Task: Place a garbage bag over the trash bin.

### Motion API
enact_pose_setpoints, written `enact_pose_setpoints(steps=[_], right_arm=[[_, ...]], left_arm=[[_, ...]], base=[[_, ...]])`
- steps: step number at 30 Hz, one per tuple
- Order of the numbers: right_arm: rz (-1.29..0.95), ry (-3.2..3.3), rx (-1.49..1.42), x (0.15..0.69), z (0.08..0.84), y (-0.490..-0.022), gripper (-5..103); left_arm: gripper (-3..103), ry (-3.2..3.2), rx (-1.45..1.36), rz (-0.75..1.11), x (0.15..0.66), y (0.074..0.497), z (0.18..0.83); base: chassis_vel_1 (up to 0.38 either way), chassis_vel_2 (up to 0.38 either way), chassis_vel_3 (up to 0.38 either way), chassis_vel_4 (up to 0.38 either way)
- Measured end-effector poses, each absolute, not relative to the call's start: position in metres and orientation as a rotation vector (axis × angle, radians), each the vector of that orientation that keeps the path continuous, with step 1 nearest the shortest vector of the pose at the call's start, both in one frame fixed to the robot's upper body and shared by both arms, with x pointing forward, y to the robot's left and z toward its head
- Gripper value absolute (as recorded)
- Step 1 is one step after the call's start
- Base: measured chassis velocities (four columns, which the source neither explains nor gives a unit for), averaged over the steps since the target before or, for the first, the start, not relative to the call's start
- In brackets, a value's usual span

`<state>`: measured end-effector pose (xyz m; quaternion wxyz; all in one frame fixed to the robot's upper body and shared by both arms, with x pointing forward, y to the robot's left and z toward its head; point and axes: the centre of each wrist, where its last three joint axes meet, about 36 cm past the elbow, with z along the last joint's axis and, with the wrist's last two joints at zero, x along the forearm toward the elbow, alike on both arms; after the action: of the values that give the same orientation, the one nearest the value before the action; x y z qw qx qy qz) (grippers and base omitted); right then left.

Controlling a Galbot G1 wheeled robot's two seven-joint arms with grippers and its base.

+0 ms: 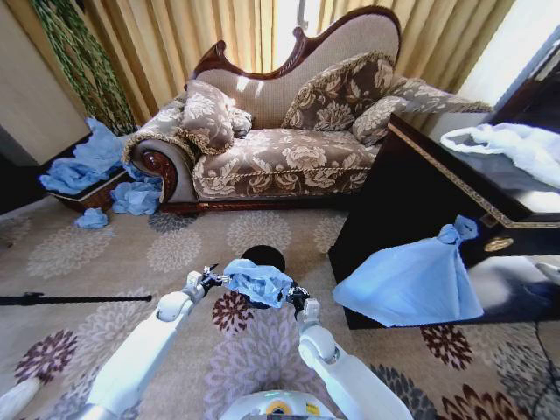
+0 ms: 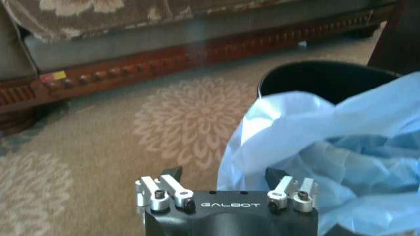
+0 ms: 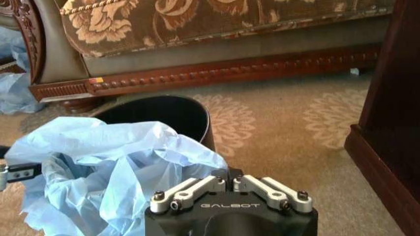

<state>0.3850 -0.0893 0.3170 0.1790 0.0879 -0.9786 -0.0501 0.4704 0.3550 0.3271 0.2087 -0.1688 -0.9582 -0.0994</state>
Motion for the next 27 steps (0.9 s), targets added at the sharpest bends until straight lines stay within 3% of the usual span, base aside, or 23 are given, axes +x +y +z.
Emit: enact_pose_setpoints(steps=[1,6,8,9,11,18,27], right_arm=[[-0.142,-2.767,0.249,0.385,0.317,-0.089,0],[-0.143,-2.764,0.253,0.384,0.316,-0.087,0],[-0.142,-2.765,0.255,0.384,0.317,-0.087,0],[-0.142,-2.765,0.257,0.385,0.317,-0.086,0],[-0.141,-2.766,0.258,0.385,0.317,-0.086,0],[-0.139,-2.769,0.252,0.384,0.317,-0.088,0],[-0.144,-2.78,0.254,0.384,0.319,-0.089,0]], left_arm=[[86,-2.666,-0.47,-0.277,0.47,0.355,0.327],[66,-2.66,-0.444,-0.271,0.468,0.361,0.322],[66,-2.66,-0.444,-0.267,0.468,0.361,0.321],[58,-2.661,-0.443,-0.261,0.469,0.36,0.32],[58,-2.663,-0.444,-0.257,0.469,0.359,0.32],[34,-2.663,-0.453,-0.245,0.468,0.355,0.317],[15,-2.665,-0.456,-0.244,0.468,0.355,0.317]], base=[[0.0,0.0,0.0,0.0],[0.0,0.0,0.0,0.0],[0.0,0.0,0.0,0.0],[0.0,0.0,0.0,0.0],[0.0,0.0,0.0,0.0],[0.0,0.0,0.0,0.0],[0.0,0.0,0.0,0.0]])
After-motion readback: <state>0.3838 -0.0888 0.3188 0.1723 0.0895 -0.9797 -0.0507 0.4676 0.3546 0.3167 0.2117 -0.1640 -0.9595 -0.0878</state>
